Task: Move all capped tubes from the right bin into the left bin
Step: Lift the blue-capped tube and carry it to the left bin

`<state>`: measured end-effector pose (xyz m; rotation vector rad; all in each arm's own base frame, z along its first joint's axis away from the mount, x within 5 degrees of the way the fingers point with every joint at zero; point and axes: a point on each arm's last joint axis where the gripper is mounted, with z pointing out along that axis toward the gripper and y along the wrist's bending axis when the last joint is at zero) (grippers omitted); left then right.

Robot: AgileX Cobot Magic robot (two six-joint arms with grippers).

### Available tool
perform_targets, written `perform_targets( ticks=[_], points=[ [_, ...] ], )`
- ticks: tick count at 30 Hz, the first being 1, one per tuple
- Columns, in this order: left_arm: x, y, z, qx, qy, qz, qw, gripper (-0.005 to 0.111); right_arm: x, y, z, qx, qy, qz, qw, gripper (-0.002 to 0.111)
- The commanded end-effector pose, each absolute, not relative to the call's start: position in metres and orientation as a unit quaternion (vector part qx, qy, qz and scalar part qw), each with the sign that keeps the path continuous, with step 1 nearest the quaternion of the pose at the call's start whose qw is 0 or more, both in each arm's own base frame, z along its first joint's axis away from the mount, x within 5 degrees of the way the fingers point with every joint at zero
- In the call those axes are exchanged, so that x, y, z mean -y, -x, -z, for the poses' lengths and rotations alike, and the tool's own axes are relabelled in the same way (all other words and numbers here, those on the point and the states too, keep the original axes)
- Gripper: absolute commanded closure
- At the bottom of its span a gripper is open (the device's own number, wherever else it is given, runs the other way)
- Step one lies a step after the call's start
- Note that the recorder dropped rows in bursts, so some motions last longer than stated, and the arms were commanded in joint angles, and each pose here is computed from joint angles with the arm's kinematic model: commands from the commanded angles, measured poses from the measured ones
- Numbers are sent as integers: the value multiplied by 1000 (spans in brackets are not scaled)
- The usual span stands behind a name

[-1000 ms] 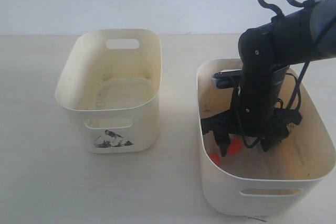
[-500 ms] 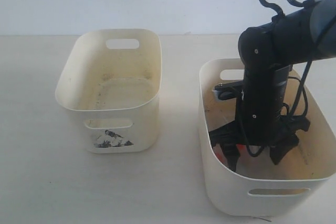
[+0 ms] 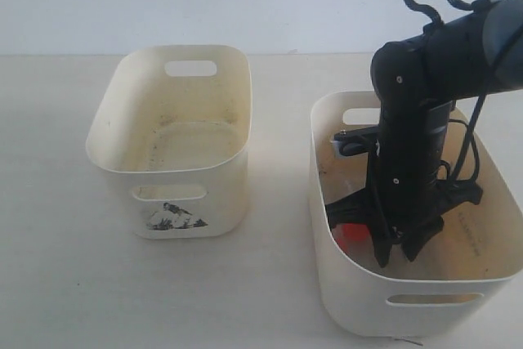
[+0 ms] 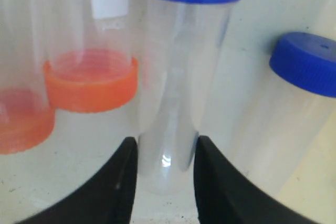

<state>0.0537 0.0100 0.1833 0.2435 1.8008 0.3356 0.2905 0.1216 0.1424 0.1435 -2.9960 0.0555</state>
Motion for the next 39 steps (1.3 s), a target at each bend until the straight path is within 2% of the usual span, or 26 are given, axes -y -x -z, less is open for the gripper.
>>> perform_targets(
  ticks=[1, 10, 16, 28, 34, 39],
  points=[
    [-10, -54, -185, -777, -102, -140, 606, 102, -120, -292, -145, 996, -54, -23, 65, 108],
    [-10, -54, -185, -777, -102, -140, 606, 102, -119, -290, -152, 996, -56, -21, 62, 108],
    [-10, -54, -185, -777, -102, -140, 606, 102, -117, -286, -185, 998, -56, -4, 11, 108],
    [-10, -54, -185, -777, -102, -140, 606, 102, -108, -266, -259, 991, -56, 38, -116, 108],
    [-10, -54, -185, -777, -102, -140, 606, 102, -108, -263, -290, 969, -66, 75, -226, 108],
    [-10, -54, -185, -777, -102, -140, 606, 102, -130, -266, -313, 923, -109, 170, -328, 108]
  ],
)
